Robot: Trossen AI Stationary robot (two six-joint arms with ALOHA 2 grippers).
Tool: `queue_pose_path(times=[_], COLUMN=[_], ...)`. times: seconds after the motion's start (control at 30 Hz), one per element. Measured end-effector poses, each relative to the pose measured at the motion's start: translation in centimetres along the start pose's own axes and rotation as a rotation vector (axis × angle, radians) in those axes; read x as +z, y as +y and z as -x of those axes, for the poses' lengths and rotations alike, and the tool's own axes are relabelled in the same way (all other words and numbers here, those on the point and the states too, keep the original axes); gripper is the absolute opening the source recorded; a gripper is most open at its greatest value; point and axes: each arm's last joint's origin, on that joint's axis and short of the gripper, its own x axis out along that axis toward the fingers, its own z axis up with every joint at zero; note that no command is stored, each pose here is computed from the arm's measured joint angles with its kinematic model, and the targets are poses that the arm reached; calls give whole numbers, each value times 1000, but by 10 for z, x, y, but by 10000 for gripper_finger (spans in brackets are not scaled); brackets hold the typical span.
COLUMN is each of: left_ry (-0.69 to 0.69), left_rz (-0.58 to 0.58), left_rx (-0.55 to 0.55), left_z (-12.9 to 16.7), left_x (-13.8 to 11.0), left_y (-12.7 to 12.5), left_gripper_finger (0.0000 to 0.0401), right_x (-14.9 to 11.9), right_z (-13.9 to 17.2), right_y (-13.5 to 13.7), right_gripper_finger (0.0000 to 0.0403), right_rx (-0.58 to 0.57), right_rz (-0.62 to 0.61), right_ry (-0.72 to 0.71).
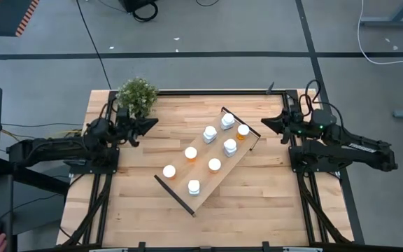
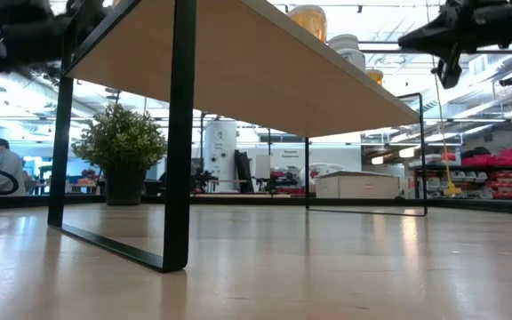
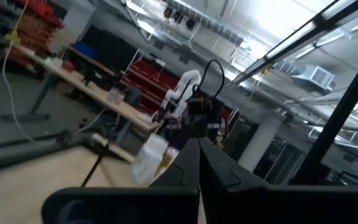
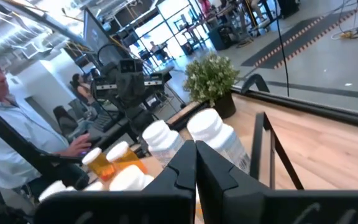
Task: Pick and place medicine bottles onto shelf by color
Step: Return to Home Position
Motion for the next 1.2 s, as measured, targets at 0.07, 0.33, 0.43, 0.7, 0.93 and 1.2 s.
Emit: queue_pose_path(times=[0.07,0.33,0.43,0.7,0.93,1.2], left_ry=[17,110,127,121,154,167], left_rz=[10,53,37,-7,-82,-139], left_rx=[6,42,39,79,110,109], left_z=[10,41,46,63,66,66], left_x=[-9,-31,-31,-29,-32,-33], left_y=[4,14,12,12,14,15], left_gripper_finger=[1,0,0,0,0,13], right_x=[-6,-47,-60,-80,-80,-82], right_z=[2,3,3,0,0,-1], right_y=[-4,-29,-37,-52,-52,-52], right_gripper_finger=[8,8,8,8,8,8], right_rx=[1,-23,-10,-36,-49,-29], right_rz=[0,-23,-26,12,16,35], right_ry=[-1,37,0,-64,-64,-30])
